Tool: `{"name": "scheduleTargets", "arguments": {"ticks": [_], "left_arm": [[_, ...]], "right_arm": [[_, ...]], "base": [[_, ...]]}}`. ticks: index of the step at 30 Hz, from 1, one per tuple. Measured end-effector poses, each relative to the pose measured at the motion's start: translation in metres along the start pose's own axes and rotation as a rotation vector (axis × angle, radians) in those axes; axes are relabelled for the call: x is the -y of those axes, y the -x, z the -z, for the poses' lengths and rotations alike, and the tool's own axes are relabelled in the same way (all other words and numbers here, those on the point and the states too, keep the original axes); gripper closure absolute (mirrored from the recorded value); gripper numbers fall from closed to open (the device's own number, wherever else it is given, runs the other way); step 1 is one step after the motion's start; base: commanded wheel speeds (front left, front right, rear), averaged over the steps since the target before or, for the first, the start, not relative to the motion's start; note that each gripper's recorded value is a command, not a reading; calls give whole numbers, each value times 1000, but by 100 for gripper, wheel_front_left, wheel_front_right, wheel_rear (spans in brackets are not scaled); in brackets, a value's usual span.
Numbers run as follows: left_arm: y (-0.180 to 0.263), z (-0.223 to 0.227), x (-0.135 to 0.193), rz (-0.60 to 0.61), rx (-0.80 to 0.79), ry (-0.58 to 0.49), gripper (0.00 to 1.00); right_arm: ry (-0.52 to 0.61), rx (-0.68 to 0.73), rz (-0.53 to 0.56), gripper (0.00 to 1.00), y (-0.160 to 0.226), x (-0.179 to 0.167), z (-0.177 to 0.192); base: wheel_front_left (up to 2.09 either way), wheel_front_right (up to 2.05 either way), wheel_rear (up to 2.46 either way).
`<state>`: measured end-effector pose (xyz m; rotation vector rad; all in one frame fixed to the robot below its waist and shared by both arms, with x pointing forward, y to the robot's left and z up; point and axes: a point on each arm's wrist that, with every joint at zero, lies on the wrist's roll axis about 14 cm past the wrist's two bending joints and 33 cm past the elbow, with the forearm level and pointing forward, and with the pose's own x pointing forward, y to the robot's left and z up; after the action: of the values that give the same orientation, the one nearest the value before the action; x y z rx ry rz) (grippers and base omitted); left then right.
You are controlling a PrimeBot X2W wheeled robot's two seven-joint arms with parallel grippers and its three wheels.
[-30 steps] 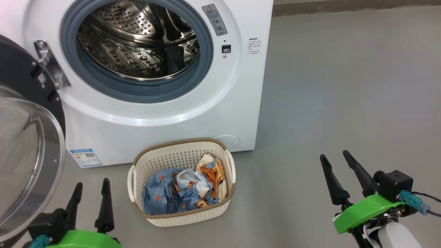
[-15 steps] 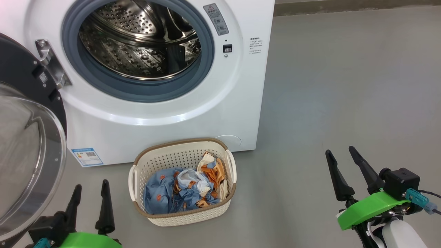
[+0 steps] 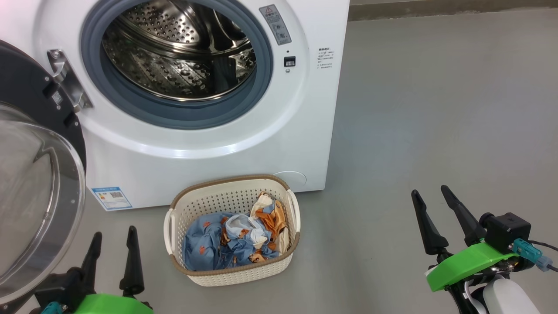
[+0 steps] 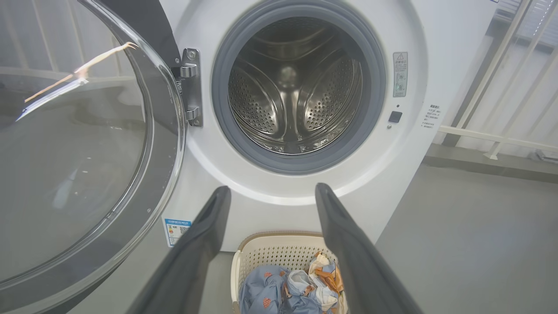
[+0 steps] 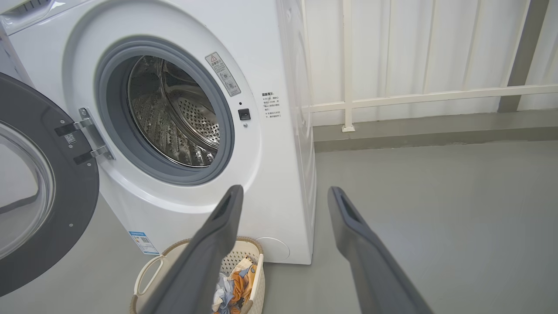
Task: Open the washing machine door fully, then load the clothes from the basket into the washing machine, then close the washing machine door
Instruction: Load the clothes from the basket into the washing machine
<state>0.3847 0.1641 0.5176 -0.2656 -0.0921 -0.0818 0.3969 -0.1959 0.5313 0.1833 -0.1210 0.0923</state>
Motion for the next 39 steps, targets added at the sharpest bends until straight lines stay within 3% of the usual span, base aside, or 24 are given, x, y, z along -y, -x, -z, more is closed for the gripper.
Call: {"name": "scheduleTargets", "arguments": {"ticks": [13,39], "left_arm": [[2,2,0,5,-4,-6,0],[1,2,-1,2,2,-8,0]], "right_arm": [[-3,-2,-8,0,-1,-3,1],[-11,-6,-10,0,-2,-6,3]], "base": [[24,-24,0],[124,-124,0]]}}
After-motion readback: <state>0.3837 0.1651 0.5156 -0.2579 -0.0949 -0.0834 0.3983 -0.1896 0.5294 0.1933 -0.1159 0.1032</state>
